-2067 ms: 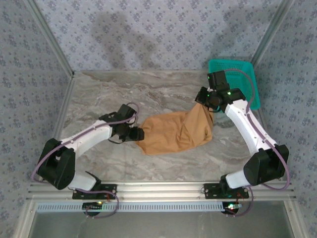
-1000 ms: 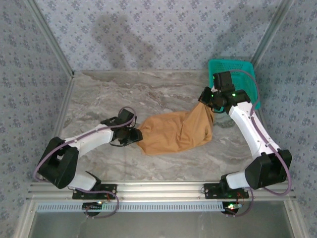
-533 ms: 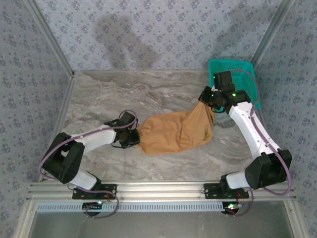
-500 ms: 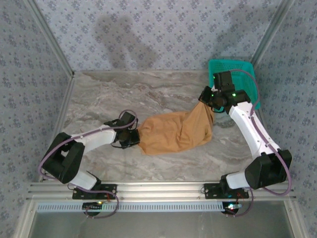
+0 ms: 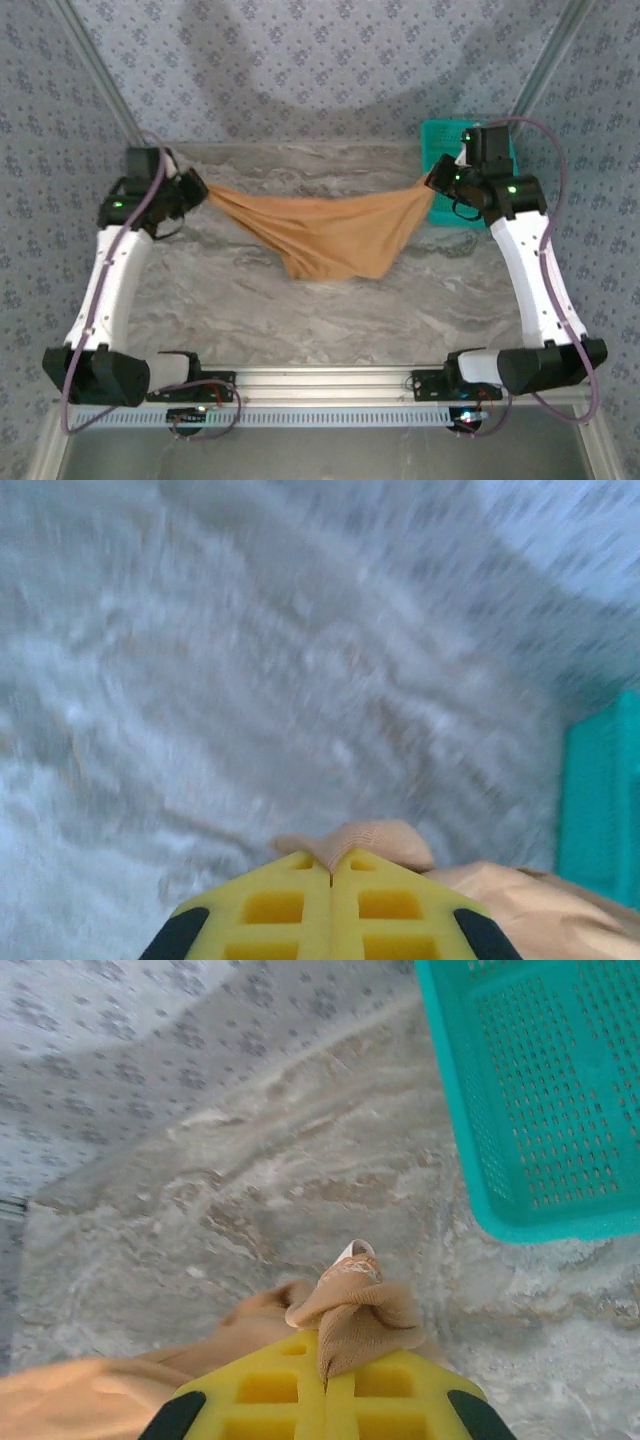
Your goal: Fold the inside-out t-shirt
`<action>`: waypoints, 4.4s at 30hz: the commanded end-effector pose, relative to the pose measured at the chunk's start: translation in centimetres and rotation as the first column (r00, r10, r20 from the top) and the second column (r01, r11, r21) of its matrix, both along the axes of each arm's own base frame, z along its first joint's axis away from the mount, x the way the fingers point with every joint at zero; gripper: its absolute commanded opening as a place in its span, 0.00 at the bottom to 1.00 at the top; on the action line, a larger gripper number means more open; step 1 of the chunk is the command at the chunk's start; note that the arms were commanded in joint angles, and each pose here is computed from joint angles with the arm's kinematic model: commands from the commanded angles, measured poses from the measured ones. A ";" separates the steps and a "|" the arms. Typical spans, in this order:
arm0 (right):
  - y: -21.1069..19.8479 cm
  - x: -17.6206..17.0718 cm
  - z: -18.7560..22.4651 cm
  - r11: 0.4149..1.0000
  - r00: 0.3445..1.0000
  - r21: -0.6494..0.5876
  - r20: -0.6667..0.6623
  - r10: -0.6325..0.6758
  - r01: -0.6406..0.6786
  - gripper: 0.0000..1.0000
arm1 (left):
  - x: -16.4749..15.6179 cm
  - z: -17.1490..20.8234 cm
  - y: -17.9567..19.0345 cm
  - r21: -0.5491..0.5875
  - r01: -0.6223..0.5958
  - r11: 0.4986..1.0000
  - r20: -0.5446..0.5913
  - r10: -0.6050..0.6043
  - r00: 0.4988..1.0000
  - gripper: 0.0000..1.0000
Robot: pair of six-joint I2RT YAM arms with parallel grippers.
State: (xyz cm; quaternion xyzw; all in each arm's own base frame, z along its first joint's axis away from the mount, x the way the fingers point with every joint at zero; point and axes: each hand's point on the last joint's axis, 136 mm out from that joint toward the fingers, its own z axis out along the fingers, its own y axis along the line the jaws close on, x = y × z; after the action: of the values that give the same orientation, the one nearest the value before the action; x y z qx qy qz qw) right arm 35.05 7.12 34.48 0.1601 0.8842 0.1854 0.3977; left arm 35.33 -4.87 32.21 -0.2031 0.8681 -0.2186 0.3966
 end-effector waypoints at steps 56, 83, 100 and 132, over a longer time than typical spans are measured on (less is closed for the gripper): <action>4.4 -5.2 -27.9 0.977 0.820 -0.072 -0.559 0.127 -0.201 0.55 | -17.1 -27.7 -9.4 -0.078 0.257 0.963 -0.524 -0.259 0.811 0.54; 4.7 -7.5 -25.8 0.942 0.788 -0.151 -0.596 0.156 -0.301 0.00 | -11.9 -18.0 -3.0 0.151 0.150 0.977 -0.389 -0.081 0.918 0.00; 6.6 -4.3 -21.8 0.940 0.852 -0.182 -0.498 0.165 -0.288 0.00 | -1.8 -18.7 -1.1 0.194 0.131 0.972 -0.452 -0.030 0.891 0.00; 7.1 -8.1 -27.7 0.975 0.867 0.165 -0.452 0.210 -0.151 0.00 | -4.2 -16.6 -33.1 0.119 0.891 0.438 -0.087 -0.890 0.448 0.55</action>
State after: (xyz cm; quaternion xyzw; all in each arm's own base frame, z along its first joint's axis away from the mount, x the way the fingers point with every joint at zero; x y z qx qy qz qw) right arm 28.56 14.55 7.13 0.1406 0.9511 0.2290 0.1524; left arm 31.66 -35.90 14.87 0.2793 0.8806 -0.2974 0.2410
